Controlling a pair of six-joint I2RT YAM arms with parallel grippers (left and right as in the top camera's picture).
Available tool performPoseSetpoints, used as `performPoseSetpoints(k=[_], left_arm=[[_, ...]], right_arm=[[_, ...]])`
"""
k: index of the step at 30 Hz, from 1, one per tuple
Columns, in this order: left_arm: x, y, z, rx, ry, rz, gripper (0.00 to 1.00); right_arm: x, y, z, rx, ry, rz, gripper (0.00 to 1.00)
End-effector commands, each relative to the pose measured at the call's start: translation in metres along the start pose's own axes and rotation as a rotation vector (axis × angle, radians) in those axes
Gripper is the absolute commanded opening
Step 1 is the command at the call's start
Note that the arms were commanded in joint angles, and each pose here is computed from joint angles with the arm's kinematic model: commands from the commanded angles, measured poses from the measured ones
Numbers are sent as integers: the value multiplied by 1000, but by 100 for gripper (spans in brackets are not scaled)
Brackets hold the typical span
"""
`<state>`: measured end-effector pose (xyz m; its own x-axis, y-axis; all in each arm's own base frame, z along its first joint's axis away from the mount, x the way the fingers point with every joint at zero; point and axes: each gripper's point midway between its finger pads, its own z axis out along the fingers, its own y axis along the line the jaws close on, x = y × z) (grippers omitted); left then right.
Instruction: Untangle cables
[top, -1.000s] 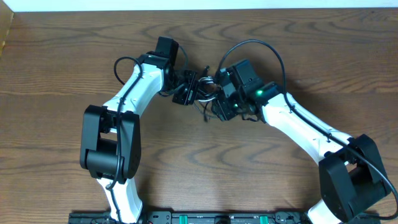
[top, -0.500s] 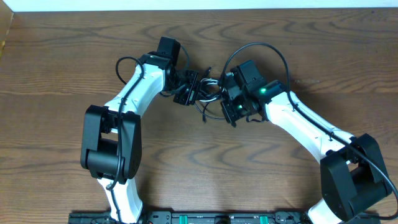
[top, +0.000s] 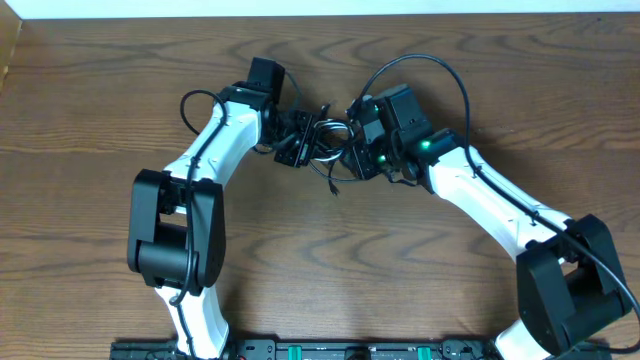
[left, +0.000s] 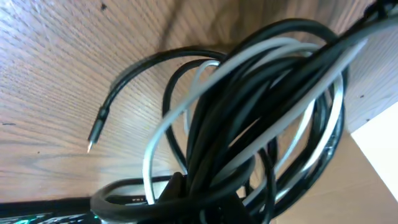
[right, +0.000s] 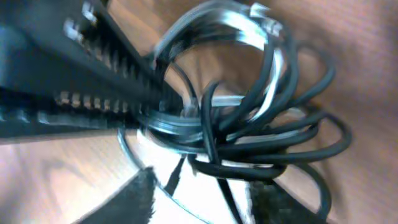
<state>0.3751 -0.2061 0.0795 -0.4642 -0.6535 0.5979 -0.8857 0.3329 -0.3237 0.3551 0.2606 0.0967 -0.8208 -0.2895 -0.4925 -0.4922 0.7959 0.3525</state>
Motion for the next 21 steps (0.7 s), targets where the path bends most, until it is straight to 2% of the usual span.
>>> performPoseSetpoints(k=[1,4,6,7,8,12,14,17,21], left_arm=[[14,0,-2,3,29,53,7],[13,0,-2,2,26,53,7],[12,0,-2,2,20,54,7],[12,0,-2,1,18,54,8],[12,0,-2,1,18,54,8],[12,0,-2,1,18,53,7],[12,0,-2,1,18,53,8],[12,0,-2,1,18,53,8],[12,0,-2,1,18,53,7]], right_arm=[[-2,3,-24,-30,2,31,51],[16,-5,-26,-13,74,41,44],[24,-6,-26,-10,106,48,25],[26,-5,-26,-10,113,48,10],[26,-4,-25,-11,115,47,1],[23,0,-24,-18,102,32,1],[21,2,-23,-20,95,30,4],[24,1,-23,-18,103,41,31],[33,3,-22,-17,136,47,35]])
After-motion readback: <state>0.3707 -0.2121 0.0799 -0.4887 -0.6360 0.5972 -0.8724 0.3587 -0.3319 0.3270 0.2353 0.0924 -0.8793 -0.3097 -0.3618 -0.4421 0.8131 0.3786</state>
